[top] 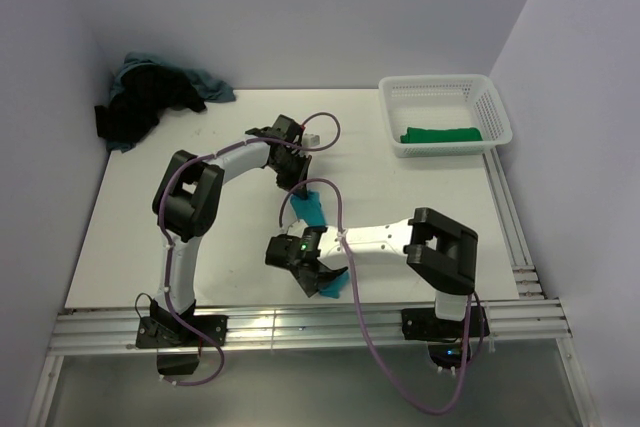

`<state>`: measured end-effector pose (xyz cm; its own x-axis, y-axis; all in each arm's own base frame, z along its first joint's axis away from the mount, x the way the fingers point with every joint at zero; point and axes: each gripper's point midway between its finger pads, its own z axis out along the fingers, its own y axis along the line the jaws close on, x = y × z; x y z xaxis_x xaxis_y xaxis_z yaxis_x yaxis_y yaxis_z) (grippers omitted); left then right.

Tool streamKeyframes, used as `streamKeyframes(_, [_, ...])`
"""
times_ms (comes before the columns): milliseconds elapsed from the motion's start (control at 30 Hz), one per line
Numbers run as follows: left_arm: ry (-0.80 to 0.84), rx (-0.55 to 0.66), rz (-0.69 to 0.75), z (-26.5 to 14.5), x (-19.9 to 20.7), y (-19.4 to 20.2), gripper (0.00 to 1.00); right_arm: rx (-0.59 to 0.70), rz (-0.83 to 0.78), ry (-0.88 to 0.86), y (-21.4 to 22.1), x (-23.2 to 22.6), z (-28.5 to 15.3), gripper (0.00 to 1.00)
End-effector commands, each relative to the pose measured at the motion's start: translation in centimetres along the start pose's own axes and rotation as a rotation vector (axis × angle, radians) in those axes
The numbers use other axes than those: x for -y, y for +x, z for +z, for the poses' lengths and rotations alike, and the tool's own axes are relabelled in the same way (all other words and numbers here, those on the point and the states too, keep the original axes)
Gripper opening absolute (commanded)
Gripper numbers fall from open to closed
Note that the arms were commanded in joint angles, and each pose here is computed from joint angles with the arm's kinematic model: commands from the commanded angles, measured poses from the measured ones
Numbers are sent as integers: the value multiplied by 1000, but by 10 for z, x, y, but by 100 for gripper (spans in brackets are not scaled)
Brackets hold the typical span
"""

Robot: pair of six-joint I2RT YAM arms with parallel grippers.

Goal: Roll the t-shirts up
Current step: Roll the tshirt

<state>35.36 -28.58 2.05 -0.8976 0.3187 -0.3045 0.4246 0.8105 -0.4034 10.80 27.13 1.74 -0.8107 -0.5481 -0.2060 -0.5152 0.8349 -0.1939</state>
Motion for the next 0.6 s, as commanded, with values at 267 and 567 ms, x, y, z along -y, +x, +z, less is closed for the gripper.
streamKeyframes(267, [-206, -29, -1, 23, -56, 11, 0, -215, -3, 3, 70, 10, -16, 70])
streamKeyframes(567, [-204, -33, -5, 24, -58, 13, 0, -221, 18, -6, 81, 16, -20, 65])
